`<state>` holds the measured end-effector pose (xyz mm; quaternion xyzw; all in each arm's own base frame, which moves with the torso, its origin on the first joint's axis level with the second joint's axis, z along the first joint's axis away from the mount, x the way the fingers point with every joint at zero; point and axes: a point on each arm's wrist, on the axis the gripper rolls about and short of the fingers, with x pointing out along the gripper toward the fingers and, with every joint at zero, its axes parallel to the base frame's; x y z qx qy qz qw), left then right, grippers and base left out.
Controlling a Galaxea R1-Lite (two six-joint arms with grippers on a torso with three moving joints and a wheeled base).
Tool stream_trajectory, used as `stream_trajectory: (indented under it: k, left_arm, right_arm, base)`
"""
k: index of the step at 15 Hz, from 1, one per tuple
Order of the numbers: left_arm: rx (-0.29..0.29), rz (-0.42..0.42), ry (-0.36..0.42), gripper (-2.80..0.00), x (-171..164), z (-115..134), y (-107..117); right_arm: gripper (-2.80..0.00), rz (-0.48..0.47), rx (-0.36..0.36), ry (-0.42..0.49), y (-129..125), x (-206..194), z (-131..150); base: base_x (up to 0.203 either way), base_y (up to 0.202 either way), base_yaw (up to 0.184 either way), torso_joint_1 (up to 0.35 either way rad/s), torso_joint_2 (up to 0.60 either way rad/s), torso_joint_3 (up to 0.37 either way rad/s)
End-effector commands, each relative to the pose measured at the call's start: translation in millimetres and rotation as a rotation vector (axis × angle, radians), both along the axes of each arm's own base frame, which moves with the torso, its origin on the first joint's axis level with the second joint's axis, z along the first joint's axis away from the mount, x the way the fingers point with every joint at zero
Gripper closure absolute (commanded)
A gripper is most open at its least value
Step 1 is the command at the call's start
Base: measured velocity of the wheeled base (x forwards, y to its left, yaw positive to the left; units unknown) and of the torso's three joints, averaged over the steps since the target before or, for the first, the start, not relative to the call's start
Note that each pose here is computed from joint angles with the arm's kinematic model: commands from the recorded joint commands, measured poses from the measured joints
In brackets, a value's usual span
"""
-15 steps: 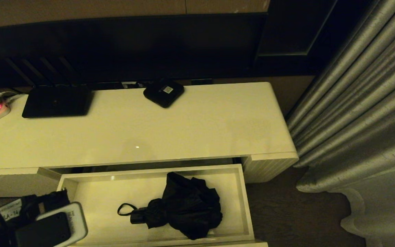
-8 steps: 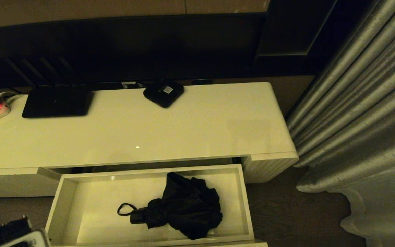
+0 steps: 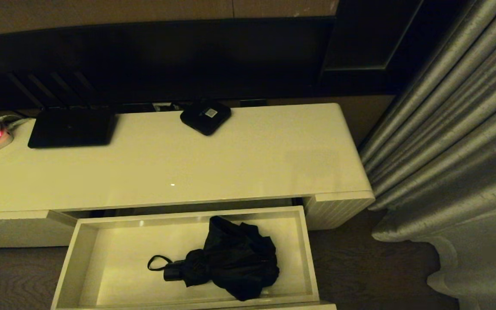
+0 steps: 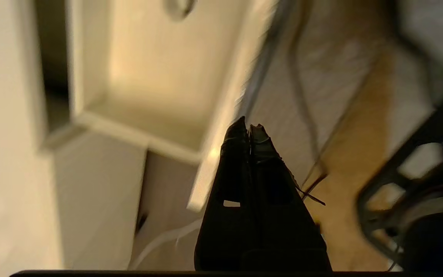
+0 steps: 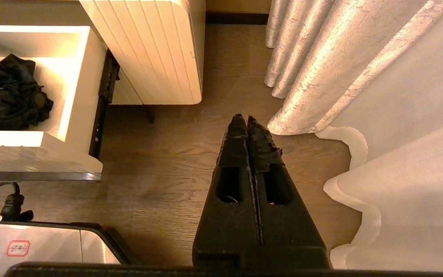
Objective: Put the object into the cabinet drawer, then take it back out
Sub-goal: Close the drawer
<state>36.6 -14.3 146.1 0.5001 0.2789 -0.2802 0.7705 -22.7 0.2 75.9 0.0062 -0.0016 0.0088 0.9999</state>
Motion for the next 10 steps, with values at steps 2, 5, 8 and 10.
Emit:
stream_trajectory:
  k: [2,5,8,10]
  left_arm:
    - [-0.019,-0.104,0.077,0.0,4.6,-4.0,-5.3]
    - [0.037,-0.182,0.192,0.0,5.9,-23.6,-7.2]
    - [0.038,-0.167,0.266,0.0,13.4,-28.6,-11.4]
    - [-0.015,-0.184,0.296,0.0,13.0,-29.0,-12.7]
  right_arm:
    - [0.0,0.001,0.0,0.0,0.0,0.1,0.1]
    - [0.0,0.001,0.0,0.0,0.0,0.1,0.1]
    - [0.0,0.001,0.0,0.0,0.0,0.1,0.1]
    - [0.0,0.001,0.0,0.0,0.0,0.1,0.1]
  base:
    - [0.0,0.0,0.0,0.0,0.0,0.0]
    - [0.0,0.0,0.0,0.0,0.0,0.0]
    - [0.0,0.0,0.0,0.0,0.0,0.0]
    - [0.0,0.0,0.0,0.0,0.0,0.0]
